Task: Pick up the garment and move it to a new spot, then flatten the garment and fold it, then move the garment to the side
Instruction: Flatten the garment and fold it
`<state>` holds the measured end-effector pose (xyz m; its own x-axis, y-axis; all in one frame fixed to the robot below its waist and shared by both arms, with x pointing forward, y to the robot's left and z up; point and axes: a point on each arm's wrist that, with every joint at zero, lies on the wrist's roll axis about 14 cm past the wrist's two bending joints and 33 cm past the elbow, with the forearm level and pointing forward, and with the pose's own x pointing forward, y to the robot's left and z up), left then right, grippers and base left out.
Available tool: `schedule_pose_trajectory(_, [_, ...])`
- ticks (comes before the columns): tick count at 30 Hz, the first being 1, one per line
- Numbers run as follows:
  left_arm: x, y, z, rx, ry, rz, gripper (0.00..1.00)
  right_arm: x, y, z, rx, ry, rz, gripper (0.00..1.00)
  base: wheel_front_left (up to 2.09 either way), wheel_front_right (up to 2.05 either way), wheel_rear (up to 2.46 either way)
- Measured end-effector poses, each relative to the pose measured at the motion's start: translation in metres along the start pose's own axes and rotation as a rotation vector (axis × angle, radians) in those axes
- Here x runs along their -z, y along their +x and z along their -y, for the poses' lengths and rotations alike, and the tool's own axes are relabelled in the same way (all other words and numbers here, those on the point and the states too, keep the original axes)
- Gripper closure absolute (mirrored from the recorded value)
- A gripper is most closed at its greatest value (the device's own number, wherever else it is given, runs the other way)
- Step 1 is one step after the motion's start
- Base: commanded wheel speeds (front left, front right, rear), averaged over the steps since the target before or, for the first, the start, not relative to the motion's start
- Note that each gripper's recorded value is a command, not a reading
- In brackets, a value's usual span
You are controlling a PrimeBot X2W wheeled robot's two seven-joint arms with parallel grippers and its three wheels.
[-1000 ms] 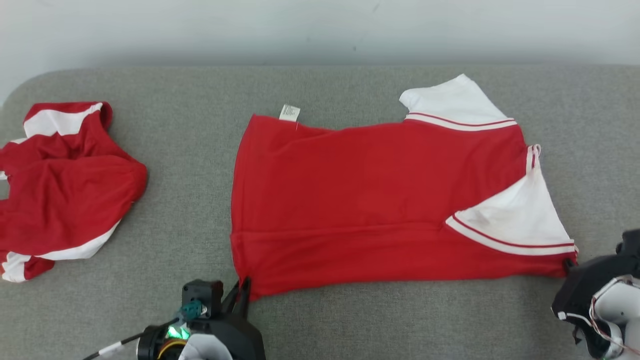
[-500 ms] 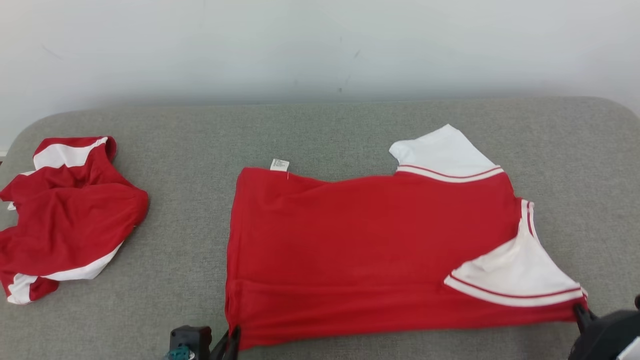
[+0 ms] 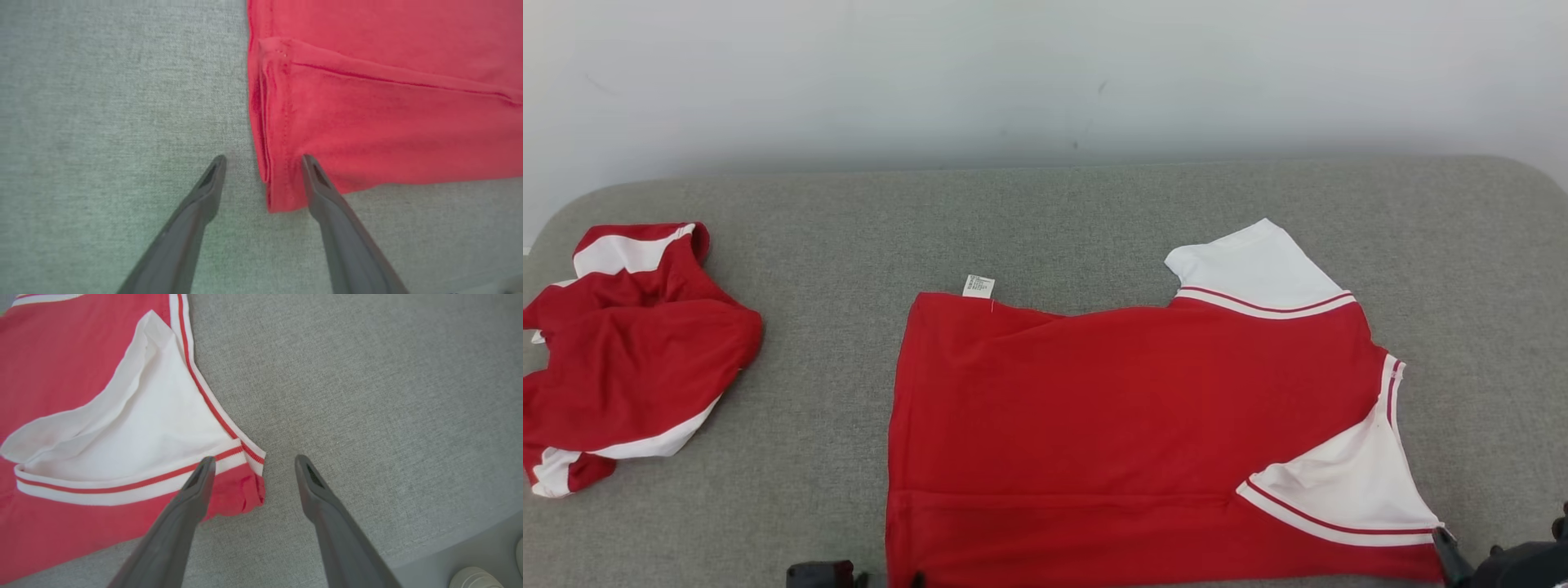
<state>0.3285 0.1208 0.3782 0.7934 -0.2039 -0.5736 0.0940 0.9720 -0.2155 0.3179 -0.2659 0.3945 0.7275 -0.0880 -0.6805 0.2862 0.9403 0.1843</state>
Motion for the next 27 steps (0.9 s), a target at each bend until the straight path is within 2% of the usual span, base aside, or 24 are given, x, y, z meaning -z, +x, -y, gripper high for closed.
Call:
schedule_pose_trajectory(6, [-0.015,-0.002,-0.01,-0.015,0.003,0.019,0.0,-0.033,-0.001,-0.008,-0.001,-0.045,0.084,0.0,0.0,0.0,0.0])
schedule_pose_trajectory(11, [-0.05,0.005,-0.013,0.004,0.04,0.05,0.0,-0.068,-0.001,-0.024,-0.003,-0.115,0.128,0.0,0.0,0.0,0.0])
schedule_pose_trajectory(21, [-0.137,0.043,0.007,0.179,0.088,0.067,0.0,-0.152,0.023,-0.091,-0.096,-0.293,0.192,0.0,0.0,0.0,0.0])
schedule_pose_trajectory(27, [-0.177,0.078,-0.002,0.207,0.101,0.036,0.0,-0.183,0.056,-0.131,-0.157,-0.373,0.175,0.0,0.0,0.0,0.0])
